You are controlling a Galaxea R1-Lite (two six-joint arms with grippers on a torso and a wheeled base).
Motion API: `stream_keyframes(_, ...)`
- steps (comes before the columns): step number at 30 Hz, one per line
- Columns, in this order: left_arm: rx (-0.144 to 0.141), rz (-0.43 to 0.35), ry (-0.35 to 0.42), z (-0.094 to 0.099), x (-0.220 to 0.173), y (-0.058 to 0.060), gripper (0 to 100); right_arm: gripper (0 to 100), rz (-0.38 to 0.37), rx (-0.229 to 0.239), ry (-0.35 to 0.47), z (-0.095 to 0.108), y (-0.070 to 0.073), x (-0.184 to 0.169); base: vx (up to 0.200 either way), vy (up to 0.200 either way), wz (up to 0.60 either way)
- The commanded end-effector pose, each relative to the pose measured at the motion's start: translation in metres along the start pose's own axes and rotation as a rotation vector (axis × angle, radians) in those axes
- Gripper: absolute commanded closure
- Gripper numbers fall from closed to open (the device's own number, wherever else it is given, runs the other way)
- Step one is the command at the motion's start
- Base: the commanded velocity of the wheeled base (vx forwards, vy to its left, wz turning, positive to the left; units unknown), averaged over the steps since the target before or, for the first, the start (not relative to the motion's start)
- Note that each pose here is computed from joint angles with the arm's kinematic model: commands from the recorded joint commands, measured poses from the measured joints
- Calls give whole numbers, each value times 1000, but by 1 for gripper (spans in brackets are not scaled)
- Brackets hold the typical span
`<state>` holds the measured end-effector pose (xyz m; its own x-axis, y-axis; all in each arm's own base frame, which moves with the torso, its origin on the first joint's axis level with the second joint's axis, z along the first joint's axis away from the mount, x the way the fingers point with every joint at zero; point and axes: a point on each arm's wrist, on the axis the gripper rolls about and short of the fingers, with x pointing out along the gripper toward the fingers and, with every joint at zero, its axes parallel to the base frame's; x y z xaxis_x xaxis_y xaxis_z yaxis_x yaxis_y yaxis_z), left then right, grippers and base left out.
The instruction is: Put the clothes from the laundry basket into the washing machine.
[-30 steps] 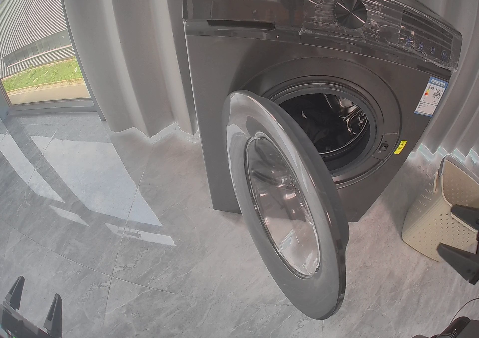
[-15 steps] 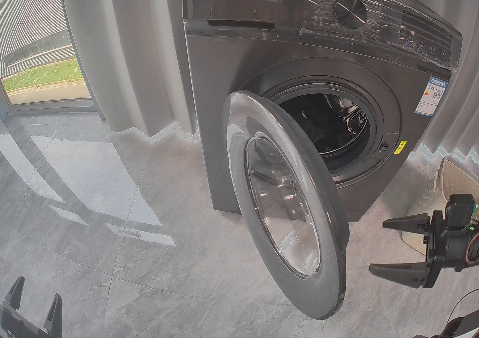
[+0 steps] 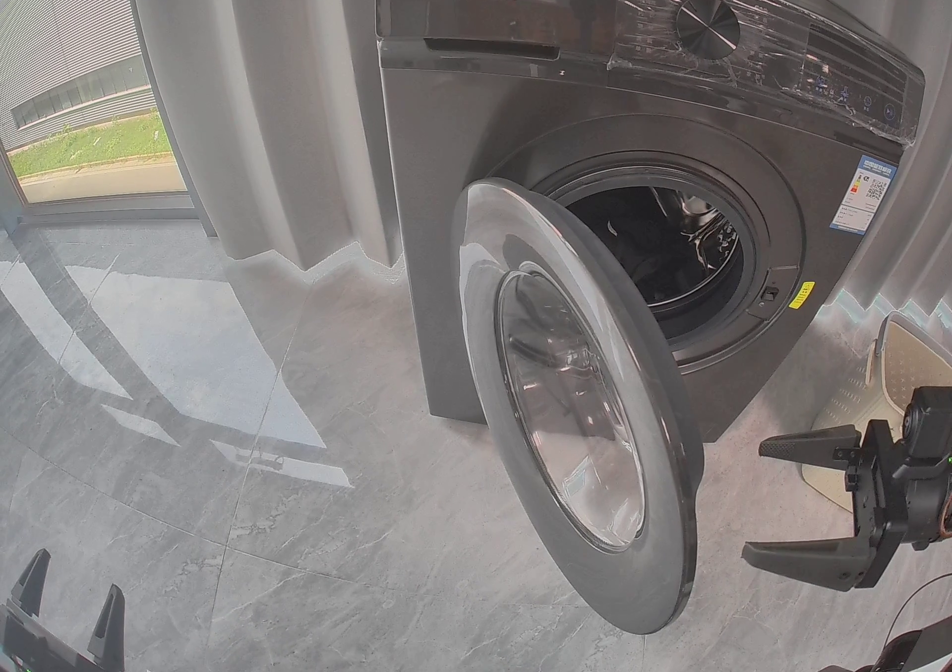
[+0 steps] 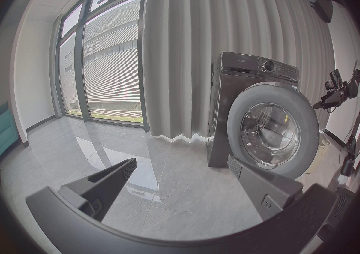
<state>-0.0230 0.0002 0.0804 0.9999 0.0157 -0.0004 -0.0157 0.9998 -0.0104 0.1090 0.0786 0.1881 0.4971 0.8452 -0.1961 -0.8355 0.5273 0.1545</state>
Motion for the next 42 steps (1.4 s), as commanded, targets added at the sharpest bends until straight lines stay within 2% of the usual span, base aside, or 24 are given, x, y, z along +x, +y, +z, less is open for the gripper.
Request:
stream_keyframes(1,0,1,3,-5,0,0,0,0,4,-11,-16,0,2,-3,0,0,0)
stream_keyframes(5,0,1,3,-5,0,0,0,0,5,-20,27,-5,-3,7,0,0,0)
stream_keyframes(7,0,1,3,-5,0,0,0,0,3,-46,38,-6,-6,12,0,0,0)
stream_keyframes(9,0,1,3,-5,0,0,0,0,1,-53,50,-8,-9,19,0,0,0)
stream_keyframes(14,0,1,3,-5,0,0,0,0,19,-49,74,-11,-14,36,0,0,0)
stream_keyframes(20,0,0,3,-5,0,0,0,0,73,-73,106,-15,-2,49,0,0,0)
stream_keyframes(24,0,0,3,-5,0,0,0,0,101,-63,134,-17,0,59,0,0,0)
stream_keyframes(25,0,1,3,-5,0,0,0,0,115,-55,162,-20,0,68,0,0,0)
stream_keyframes(29,0,1,3,-5,0,0,0,0,120,-64,146,-17,-1,75,0,0,0)
stream_keyframes(33,0,0,3,-5,0,0,0,0,102,-67,133,-19,-7,86,0,0,0)
stream_keyframes(36,0,1,3,-5,0,0,0,0,60,-64,127,-21,-14,95,0,0,0)
stream_keyframes(42,0,0,3,-5,0,0,0,0,-8,-66,89,-19,-22,92,0,0,0)
